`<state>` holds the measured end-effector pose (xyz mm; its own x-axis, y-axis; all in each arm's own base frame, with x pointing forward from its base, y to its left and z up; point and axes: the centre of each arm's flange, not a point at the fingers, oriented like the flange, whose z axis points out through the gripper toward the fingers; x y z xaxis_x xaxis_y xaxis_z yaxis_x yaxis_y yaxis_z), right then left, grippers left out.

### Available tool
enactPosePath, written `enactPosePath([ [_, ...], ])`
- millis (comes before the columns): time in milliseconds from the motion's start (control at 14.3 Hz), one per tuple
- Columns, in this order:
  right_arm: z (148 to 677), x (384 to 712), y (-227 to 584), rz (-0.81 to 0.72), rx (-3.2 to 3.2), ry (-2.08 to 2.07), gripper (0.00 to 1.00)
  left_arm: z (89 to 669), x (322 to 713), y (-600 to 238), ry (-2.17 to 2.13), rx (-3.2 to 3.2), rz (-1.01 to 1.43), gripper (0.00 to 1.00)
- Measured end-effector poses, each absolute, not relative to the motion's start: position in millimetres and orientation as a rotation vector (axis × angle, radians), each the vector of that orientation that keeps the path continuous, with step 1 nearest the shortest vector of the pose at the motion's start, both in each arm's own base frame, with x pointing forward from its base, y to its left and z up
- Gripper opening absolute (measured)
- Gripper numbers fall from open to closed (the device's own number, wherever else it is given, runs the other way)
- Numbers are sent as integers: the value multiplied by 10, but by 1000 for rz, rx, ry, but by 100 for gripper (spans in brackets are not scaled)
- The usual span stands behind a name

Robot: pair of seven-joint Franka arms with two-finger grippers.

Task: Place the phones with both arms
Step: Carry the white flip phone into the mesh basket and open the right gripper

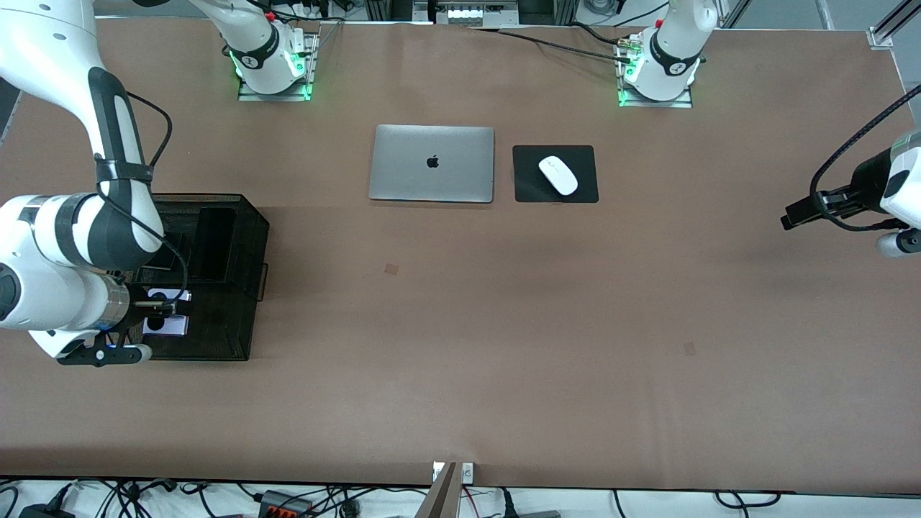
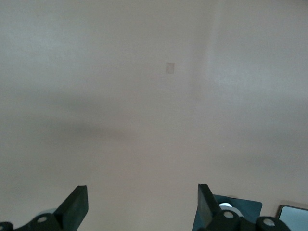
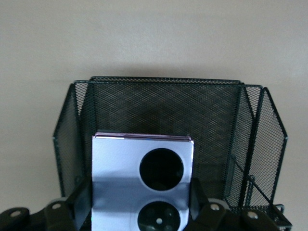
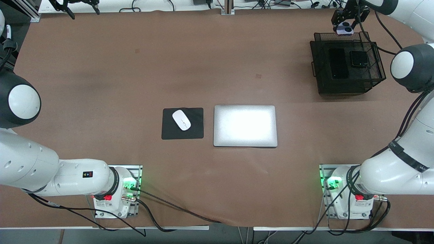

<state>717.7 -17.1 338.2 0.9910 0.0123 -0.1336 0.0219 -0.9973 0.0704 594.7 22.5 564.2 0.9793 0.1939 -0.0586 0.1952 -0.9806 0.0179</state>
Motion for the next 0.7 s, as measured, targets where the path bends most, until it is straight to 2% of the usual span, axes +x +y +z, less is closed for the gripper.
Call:
enactPosePath([
  [561, 2588, 7062, -377, -215, 3073, 39, 84, 5639, 5949, 205, 265, 3105, -88, 100],
  [701, 2600, 7066, -405, -211, 3074, 40, 96, 5634, 5951, 205, 265, 3105, -89, 100],
])
